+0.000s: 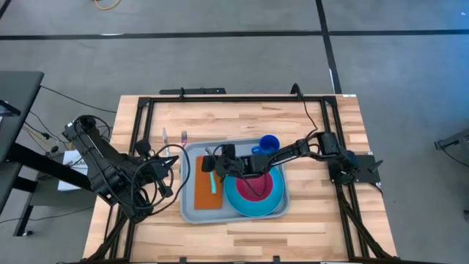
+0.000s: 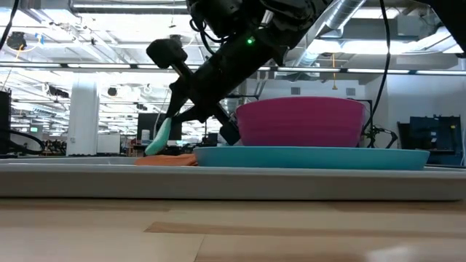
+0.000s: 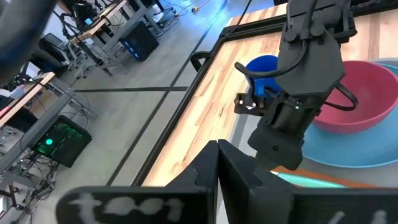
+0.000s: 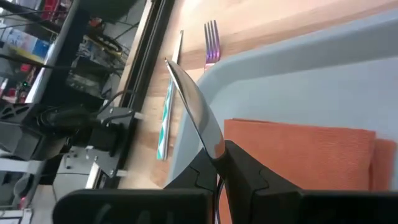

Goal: Set up tray
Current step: Put the green spoon on top of the orange table napkin

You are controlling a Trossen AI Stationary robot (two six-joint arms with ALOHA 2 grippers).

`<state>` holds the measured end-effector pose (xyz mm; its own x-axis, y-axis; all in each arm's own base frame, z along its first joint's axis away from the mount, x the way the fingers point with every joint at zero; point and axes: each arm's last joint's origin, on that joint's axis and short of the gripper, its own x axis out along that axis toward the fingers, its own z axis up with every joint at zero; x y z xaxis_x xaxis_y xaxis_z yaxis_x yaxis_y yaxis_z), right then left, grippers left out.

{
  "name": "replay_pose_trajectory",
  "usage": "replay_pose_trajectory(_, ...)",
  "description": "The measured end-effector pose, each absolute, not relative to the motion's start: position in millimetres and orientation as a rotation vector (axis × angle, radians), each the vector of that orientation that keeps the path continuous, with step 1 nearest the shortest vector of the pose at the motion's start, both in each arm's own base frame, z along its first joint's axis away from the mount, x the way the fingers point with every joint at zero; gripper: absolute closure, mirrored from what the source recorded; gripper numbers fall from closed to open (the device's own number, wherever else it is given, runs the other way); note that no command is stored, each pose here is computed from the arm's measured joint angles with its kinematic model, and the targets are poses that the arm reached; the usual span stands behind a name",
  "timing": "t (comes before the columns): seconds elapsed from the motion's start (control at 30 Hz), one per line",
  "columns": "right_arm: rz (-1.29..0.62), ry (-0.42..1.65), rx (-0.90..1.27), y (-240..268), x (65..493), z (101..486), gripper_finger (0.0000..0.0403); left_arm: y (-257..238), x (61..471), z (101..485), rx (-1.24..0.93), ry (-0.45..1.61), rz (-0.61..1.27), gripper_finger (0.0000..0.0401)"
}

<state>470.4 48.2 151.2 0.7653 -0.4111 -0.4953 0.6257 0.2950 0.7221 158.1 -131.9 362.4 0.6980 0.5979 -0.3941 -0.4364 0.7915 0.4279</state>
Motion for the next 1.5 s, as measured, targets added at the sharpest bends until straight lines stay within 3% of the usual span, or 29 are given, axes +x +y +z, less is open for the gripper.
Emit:
replay_pose_trajectory(0.47,-0.678,0.311,1.175,49,471,135,0.039,-133,159,362,0.303,0.537,0.585,0.0401)
replay_pose_trajectory(0.77,-0.577,0.363,1.086,44,476,142,0.0346,-133,159,362,0.306,0.538,0.585,0.0401)
replay_pose_trajectory(1.0,-0.6,0.418,1.07,40,474,137,0.0342,-133,159,362,0.305,0.54,0.584,0.0401)
replay_pose_trajectory(1.23,-0.507,0.475,1.031,26,476,138,0.0341,-133,159,361,0.292,0.566,0.573,0.0401)
replay_pose_trajectory(1.5,-0.246,0.352,0.978,4,479,193,0.0341,-134,158,359,0.247,0.661,0.531,0.0401)
